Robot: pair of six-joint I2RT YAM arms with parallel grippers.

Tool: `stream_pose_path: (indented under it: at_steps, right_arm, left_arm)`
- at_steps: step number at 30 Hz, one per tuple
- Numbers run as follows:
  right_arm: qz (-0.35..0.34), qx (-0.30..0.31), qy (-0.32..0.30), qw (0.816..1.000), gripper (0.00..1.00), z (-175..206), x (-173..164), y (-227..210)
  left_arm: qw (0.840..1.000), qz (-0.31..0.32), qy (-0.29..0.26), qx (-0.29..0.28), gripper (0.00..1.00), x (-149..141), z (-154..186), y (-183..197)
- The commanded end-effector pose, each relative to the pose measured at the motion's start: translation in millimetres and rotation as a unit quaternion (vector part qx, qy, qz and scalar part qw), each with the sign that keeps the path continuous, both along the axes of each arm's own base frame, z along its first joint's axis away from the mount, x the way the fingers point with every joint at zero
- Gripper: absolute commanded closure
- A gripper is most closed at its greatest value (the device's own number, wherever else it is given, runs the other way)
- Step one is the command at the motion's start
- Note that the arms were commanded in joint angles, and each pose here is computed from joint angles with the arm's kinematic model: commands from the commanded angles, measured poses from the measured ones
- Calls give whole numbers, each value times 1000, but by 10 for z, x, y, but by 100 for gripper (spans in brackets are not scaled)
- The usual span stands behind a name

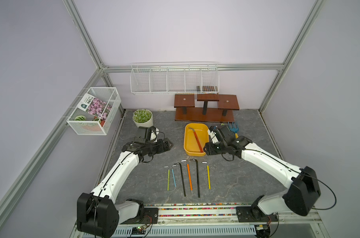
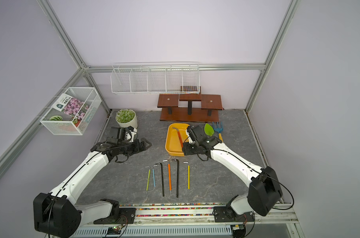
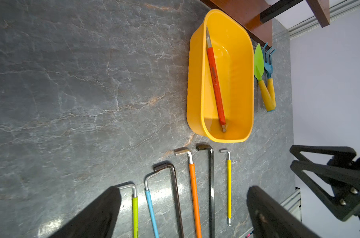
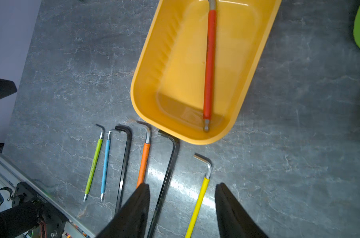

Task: Put the hex key on the desktop into the storage box
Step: Pick up the Allen key from the center of the board.

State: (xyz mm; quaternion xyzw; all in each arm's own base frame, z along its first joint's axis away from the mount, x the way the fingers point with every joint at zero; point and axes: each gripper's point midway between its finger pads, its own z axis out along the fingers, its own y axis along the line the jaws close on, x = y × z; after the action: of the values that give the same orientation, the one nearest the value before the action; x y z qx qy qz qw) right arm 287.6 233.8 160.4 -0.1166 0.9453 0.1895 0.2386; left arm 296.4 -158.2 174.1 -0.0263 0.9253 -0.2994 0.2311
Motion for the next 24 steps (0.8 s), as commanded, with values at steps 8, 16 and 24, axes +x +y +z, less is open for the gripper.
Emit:
stream_pose_path:
  at_steps: [8, 16, 24]
  right_arm:
    - [-32, 7, -8, 999, 45, -144, -293, -74]
    - [-65, -29, 4, 997, 44, -441, -444, -144]
    - [-74, -64, 27, 995, 45, -629, -543, -124]
  left_arm:
    - [999, 11, 14, 30, 0, -112, -169, 32]
    - [998, 5, 9, 62, 0, -227, -180, 147]
    - [998, 19, 11, 59, 0, -295, -129, 190]
